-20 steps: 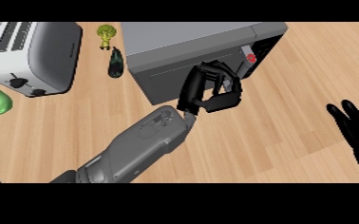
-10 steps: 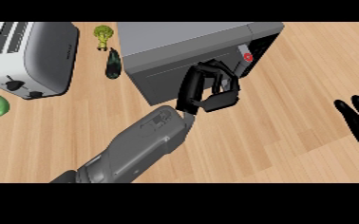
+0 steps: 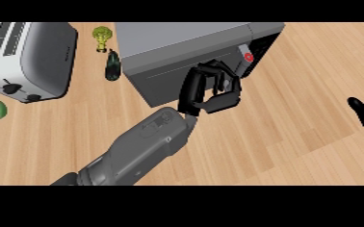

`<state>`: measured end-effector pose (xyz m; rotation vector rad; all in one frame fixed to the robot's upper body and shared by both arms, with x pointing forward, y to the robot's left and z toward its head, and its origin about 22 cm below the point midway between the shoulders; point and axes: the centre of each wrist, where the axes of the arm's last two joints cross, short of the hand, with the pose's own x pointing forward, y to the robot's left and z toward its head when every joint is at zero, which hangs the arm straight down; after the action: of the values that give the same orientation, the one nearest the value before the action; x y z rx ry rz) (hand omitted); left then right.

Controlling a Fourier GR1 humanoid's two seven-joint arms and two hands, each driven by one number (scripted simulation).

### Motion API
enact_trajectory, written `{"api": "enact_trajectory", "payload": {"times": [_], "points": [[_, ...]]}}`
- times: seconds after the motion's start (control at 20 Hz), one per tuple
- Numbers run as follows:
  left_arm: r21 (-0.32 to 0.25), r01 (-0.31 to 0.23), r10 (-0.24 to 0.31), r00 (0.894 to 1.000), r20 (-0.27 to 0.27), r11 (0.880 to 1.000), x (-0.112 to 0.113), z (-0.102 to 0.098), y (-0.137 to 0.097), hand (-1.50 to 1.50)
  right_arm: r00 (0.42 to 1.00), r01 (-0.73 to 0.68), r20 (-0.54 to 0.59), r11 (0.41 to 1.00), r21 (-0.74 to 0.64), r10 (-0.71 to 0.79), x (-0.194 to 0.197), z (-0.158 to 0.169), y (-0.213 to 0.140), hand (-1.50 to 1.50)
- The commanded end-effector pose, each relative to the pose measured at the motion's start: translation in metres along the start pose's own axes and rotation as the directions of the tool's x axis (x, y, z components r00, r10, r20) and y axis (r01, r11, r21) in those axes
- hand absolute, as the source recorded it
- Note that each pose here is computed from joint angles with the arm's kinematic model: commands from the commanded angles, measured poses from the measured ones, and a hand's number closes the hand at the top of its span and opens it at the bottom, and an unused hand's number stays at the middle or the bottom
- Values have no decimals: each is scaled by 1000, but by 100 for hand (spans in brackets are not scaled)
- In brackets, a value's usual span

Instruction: Pick up the milk, place it into the microwave and close the microwave

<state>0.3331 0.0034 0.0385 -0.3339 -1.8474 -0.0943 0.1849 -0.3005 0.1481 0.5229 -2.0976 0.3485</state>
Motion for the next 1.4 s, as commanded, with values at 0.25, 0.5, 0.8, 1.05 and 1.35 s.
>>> {"api": "enact_trajectory", "payload": {"times": [0.25,0.5,0.8,1.05,1.35], "points": [[41,20,-21,1000,15,999,4,-23,9,150,1000,2,7,1000,0,-2,8,-5,-5,-150],[53,14,-15,1000,22,999,4,-23,8,150,1000,0,-3,1000,-2,0,11,-6,-10,-150],[57,15,-17,1000,26,998,-2,-19,11,150,1000,-4,11,1000,3,4,19,-11,-14,-150],[62,16,-19,999,40,998,0,-22,9,150,1000,29,10,998,49,-30,20,-13,-13,-150],[64,9,-12,999,43,998,-2,-20,10,150,998,59,3,993,101,-59,25,-17,-13,-150]]}}
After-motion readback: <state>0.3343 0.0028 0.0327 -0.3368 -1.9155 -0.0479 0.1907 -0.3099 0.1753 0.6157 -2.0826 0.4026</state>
